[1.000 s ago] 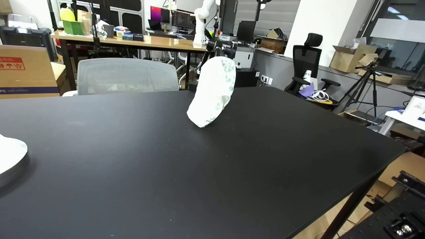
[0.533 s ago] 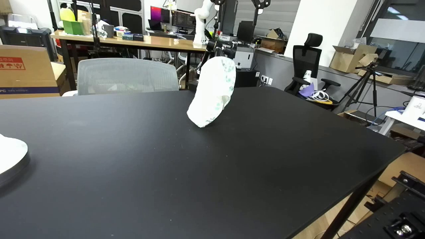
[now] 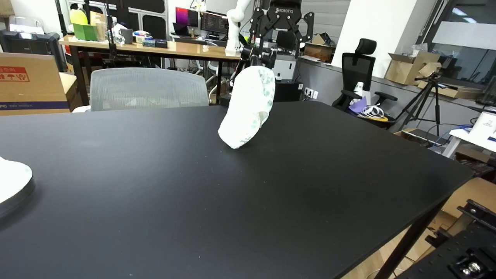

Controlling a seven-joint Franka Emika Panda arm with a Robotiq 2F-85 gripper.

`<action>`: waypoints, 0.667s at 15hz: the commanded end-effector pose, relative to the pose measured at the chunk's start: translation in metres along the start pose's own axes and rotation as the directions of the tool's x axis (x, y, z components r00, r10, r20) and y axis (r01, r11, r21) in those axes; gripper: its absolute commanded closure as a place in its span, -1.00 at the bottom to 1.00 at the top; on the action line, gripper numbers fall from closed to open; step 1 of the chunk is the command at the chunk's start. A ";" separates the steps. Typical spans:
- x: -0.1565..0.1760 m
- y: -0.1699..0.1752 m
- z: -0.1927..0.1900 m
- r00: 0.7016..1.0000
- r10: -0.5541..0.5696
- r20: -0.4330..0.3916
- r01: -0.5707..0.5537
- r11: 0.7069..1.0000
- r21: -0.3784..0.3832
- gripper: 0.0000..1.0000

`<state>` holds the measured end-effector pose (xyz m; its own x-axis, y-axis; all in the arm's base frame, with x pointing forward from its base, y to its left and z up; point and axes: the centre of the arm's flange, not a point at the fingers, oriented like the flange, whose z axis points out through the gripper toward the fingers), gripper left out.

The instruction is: Unhang the cloth from the stand

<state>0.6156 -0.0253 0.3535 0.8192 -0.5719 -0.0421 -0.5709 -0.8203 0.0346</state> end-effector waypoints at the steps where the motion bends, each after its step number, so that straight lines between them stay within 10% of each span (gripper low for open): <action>1: 0.009 -0.015 0.006 1.000 -0.015 0.001 0.015 0.999 0.037 -1.00; 4: 0.006 -0.020 0.017 0.999 -0.034 0.010 0.033 0.999 0.043 -1.00; 10: 0.007 -0.023 0.027 0.998 -0.054 0.019 0.054 0.998 0.037 0.11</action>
<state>0.6234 -0.0080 0.3245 0.8485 -0.5257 -0.0611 -0.5264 -0.8502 0.0044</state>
